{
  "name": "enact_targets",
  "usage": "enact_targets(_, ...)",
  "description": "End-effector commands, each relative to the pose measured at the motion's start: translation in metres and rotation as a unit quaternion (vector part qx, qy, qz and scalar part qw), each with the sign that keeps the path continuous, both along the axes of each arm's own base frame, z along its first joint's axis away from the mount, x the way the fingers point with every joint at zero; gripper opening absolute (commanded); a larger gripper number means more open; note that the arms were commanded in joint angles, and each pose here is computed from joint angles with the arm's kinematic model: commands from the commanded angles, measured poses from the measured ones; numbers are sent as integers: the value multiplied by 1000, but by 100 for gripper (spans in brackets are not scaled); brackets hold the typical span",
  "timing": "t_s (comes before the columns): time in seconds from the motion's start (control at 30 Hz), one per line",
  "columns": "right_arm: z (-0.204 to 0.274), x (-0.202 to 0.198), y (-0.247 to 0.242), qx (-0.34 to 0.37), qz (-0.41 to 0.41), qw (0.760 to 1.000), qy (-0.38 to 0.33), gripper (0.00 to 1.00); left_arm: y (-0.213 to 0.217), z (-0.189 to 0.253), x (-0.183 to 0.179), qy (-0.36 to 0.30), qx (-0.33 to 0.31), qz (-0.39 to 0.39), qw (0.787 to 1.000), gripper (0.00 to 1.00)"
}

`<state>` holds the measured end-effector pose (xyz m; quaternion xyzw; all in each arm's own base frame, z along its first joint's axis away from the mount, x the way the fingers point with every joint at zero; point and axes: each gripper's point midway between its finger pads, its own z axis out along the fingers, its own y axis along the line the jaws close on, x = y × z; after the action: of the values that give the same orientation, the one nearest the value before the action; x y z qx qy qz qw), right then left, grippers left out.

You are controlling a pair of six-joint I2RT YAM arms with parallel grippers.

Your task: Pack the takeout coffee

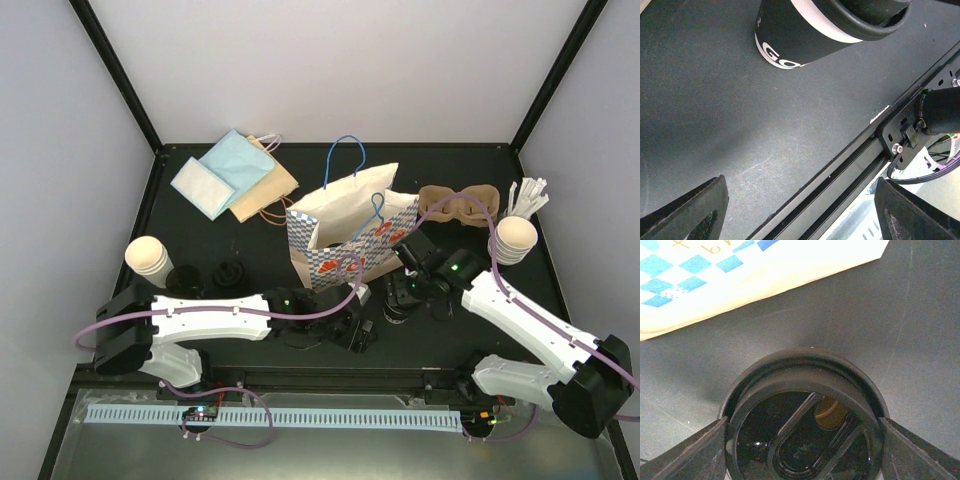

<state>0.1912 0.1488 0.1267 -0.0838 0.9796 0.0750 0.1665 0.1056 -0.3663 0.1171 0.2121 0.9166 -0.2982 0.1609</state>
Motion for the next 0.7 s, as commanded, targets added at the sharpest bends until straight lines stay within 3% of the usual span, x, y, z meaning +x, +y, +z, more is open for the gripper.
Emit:
enact_targets(0.0, 0, -5, 1, -4, 16, 1000, 10, 78, -7, 6, 0, 1, -12, 2, 1000, 83)
enact_targets(0.67, -4, -15, -2, -44, 31, 998, 27, 77, -11, 8, 17, 7, -26, 7, 1000, 82)
